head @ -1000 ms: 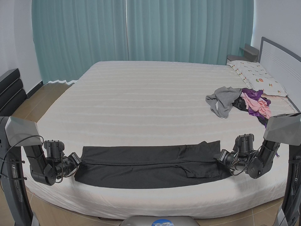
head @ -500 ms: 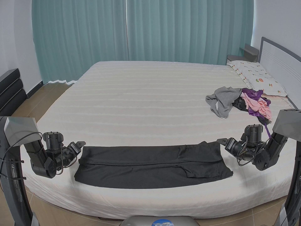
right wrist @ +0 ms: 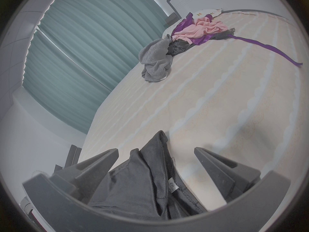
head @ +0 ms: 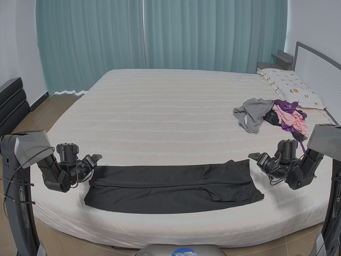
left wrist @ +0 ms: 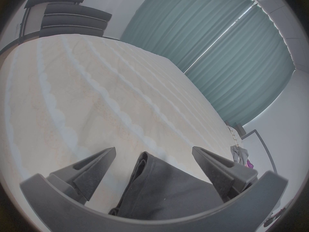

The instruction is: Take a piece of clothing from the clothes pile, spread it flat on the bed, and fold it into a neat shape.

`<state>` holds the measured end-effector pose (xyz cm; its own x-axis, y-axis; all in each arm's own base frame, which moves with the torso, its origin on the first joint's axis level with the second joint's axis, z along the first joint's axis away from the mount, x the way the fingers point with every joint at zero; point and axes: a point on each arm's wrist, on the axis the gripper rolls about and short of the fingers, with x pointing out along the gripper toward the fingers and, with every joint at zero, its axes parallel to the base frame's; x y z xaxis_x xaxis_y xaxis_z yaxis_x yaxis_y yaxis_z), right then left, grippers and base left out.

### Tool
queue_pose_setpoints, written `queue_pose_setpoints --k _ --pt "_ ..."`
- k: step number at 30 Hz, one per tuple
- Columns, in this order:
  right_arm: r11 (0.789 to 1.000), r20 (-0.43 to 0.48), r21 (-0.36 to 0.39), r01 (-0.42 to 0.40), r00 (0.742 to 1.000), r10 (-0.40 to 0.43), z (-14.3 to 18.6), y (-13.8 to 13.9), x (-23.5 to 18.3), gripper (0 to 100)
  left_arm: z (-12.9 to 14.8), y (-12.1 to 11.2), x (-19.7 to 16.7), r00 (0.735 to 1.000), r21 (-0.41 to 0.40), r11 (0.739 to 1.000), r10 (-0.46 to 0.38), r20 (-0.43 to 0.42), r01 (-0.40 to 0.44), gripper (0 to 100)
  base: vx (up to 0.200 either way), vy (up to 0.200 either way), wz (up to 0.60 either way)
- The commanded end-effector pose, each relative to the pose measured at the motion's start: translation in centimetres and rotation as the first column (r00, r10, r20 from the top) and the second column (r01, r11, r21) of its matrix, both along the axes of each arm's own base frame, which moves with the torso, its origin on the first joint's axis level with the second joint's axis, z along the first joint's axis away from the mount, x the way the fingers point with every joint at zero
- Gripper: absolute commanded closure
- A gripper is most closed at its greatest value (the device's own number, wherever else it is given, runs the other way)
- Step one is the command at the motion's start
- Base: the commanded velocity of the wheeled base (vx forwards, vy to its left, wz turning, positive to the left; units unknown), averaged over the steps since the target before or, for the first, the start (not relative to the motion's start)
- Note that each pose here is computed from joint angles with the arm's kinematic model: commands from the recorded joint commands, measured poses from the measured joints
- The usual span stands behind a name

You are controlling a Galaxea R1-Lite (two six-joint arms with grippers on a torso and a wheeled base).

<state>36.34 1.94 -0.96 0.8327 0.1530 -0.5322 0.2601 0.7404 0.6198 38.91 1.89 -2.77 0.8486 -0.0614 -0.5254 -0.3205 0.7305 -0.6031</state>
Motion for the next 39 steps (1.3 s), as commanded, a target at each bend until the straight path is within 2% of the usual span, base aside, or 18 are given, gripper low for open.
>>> queue_pose_setpoints --k 1,3,4,19,31,32,36,39 --pt "1.000 -0.006 0.002 0.003 1.000 -0.003 -0.3 -0.1 0.0 0 -1.0 -0.3 0.3 1.000 0.014 1.000 -0.018 -0.014 0.018 0 0.000 0.000 0.00" --pt "1.000 -0.002 0.009 0.007 1.000 -0.007 -0.2 -0.1 0.1 0 -1.2 -0.3 0.1 0.999 0.037 0.999 -0.032 -0.021 0.033 0 0.000 0.000 0.00" --pt "1.000 -0.002 0.015 0.011 1.000 -0.011 -0.2 -0.1 0.2 0 -1.3 -0.2 0.1 0.999 0.047 0.998 -0.037 -0.020 0.038 100 0.000 0.000 0.00" --pt "1.000 -0.019 0.014 0.002 1.000 -0.002 -0.7 0.3 0.0 0 -1.2 0.5 0.6 1.000 0.032 0.999 0.007 0.000 -0.007 100 0.000 0.000 0.00" --pt "1.000 -0.027 0.014 -0.001 1.000 0.001 -0.9 0.4 -0.1 0 -1.0 0.6 0.8 1.000 0.028 1.000 0.011 0.010 -0.011 100 0.000 0.000 0.00" --pt "1.000 -0.027 0.014 -0.001 1.000 0.001 -0.9 0.4 -0.1 0 -0.9 0.6 0.8 1.000 0.028 1.000 0.011 0.012 -0.011 0 0.000 0.000 0.00" --pt "1.000 -0.027 0.014 -0.001 1.000 0.001 -0.9 0.4 -0.1 0 -0.8 0.6 0.8 1.000 0.022 1.000 0.013 0.013 -0.013 0 0.000 0.000 0.00" --pt "1.000 -0.028 0.014 -0.001 1.000 0.001 -0.9 0.4 -0.1 0 0.4 0.7 1.1 0.998 -0.010 0.999 0.038 0.041 -0.038 0 0.000 0.000 0.00"
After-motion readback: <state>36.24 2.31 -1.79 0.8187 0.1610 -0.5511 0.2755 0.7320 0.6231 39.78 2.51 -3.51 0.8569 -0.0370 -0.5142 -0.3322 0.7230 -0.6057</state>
